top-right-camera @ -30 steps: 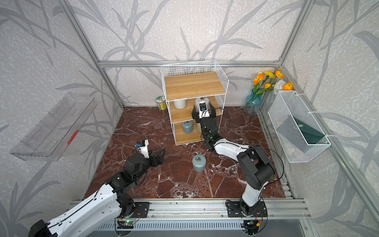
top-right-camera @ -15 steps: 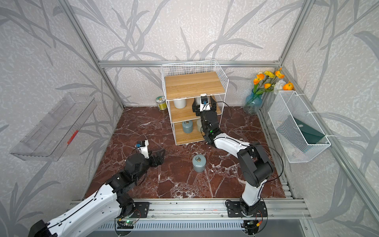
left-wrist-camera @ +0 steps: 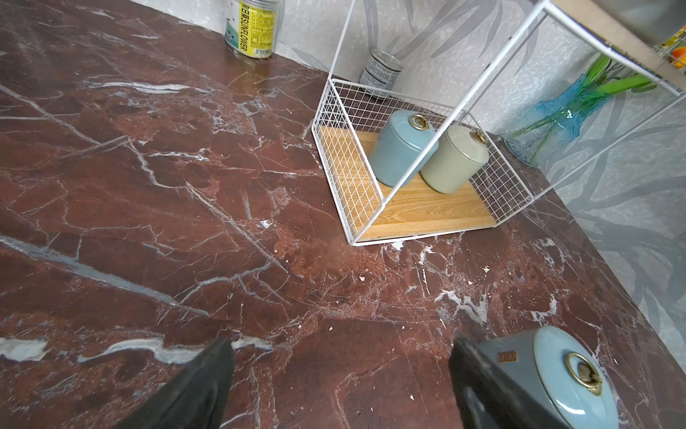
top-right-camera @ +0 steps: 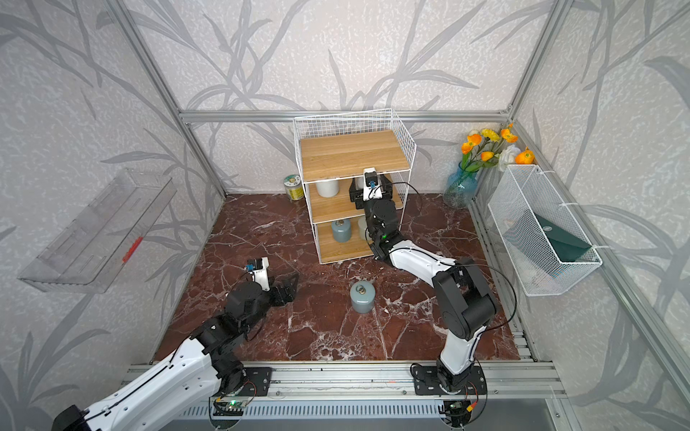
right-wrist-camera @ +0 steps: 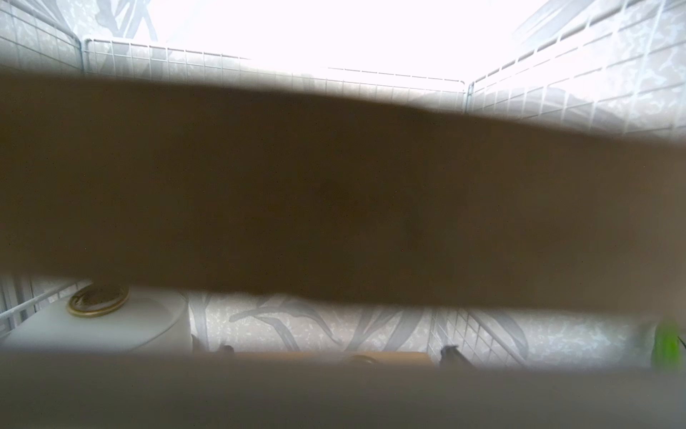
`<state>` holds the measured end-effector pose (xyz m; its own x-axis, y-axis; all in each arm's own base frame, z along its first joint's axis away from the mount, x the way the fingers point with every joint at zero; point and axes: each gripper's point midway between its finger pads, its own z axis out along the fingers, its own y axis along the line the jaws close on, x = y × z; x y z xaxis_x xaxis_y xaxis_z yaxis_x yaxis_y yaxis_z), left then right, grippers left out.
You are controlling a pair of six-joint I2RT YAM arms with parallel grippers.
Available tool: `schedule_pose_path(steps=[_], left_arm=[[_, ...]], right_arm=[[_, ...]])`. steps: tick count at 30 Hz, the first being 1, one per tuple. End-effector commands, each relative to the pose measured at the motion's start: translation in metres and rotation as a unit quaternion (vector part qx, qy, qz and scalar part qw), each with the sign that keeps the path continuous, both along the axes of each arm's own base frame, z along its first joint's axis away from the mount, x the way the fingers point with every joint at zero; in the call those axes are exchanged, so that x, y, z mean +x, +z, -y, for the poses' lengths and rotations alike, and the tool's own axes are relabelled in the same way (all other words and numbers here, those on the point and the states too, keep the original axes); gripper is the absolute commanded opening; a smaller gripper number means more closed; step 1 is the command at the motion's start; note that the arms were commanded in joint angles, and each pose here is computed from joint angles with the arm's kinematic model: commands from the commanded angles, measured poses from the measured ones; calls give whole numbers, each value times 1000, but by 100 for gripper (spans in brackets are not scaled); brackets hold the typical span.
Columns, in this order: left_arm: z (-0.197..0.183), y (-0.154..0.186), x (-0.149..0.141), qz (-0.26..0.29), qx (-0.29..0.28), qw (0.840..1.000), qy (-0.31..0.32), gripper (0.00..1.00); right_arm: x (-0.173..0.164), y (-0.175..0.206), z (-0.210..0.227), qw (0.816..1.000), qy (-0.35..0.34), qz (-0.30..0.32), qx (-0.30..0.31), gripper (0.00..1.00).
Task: Remove the tea canisters from the shelf
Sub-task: Pick up the tea canister from the shelf.
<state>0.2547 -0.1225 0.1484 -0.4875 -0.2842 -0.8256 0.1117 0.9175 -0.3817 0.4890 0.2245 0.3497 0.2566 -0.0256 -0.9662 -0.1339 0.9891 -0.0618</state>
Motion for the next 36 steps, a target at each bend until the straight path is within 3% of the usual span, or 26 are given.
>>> schedule_pose_path(steps=[1,15,27,36], left_arm=[[-3,-4,-2,-3,0,1000,8,92],[-4,-6,-3,-5,-1,1000,9,92],[0,-6,-1,-6,-7,1000,5,91],[-4,1,-1,3,5,1000,7,91]], right_arm=[[18,-38,-1,998,-12,-56,-40,85],[0,-40,9,998,-9,-52,-27,63],[-44,16,22,1000,26,-8,7,60],[-97,47,39,998,62,13,15,59]])
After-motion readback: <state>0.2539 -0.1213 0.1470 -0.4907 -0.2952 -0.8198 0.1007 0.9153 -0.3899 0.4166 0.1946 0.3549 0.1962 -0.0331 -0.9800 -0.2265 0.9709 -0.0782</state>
